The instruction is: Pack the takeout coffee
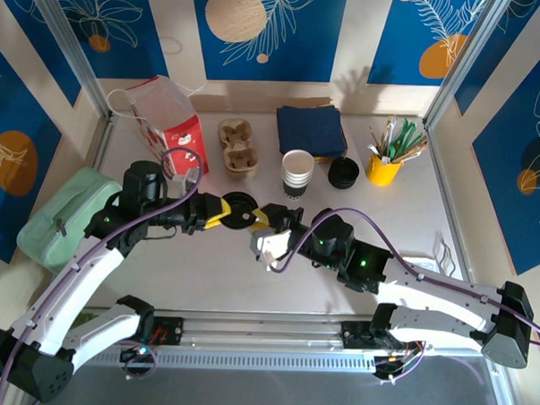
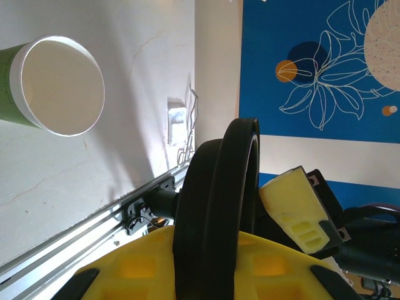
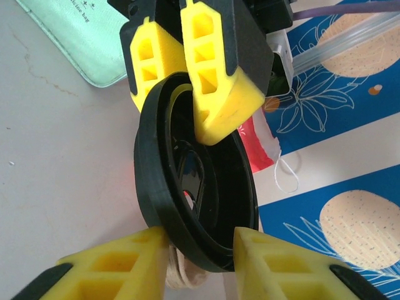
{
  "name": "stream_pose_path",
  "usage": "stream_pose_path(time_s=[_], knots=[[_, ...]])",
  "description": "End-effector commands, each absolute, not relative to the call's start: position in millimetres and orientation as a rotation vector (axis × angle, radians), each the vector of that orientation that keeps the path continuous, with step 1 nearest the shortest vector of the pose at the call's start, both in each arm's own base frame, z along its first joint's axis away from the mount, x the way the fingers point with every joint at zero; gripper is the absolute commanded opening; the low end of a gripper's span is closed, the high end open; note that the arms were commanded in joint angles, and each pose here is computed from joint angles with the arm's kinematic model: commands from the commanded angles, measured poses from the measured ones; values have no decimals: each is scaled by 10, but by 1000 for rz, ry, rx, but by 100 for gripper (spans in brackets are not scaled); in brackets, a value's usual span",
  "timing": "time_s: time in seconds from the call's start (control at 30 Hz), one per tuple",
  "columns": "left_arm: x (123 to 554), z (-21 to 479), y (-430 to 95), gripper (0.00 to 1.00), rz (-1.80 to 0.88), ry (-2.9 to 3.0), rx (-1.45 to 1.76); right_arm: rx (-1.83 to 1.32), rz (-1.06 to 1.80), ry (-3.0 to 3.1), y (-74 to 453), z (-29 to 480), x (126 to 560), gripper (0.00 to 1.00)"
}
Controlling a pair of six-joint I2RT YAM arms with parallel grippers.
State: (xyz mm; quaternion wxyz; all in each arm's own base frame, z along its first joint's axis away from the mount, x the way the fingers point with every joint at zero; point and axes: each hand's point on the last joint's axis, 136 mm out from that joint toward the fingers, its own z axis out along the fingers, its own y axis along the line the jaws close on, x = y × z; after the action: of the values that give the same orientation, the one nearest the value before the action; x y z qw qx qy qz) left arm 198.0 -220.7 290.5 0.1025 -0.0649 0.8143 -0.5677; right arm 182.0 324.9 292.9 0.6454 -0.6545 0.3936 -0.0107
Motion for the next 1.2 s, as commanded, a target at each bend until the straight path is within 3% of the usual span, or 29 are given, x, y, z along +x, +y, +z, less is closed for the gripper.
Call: stream_pose_path(time_s=[0.0, 0.27, 0.77, 0.93, 1.07, 1.17], knots=[[1968, 3038, -2205, 5, -1705, 2359, -156, -1436, -33, 871, 3268, 3192, 1846, 30], [1958, 3016, -2207, 5, -1707, 2364, -153, -1487, -42, 870, 3301, 3097, 1835, 29], [1978, 3010, -2221, 10, -1727, 2346, -156, -1553, -128, 898, 3348, 2945, 1907, 16], [1953, 3050, -2210, 28, -1726, 2328, -136, -1557, -110, 913, 3351, 2934, 1895, 8], [1962, 3165, -2146, 61, -1668, 2263, -104, -1564, -84, 933, 3328, 2903, 1872, 4], [1954, 3261, -2063, 78, -1606, 2209, -89, -1574, -36, 951, 3306, 2878, 1815, 3]])
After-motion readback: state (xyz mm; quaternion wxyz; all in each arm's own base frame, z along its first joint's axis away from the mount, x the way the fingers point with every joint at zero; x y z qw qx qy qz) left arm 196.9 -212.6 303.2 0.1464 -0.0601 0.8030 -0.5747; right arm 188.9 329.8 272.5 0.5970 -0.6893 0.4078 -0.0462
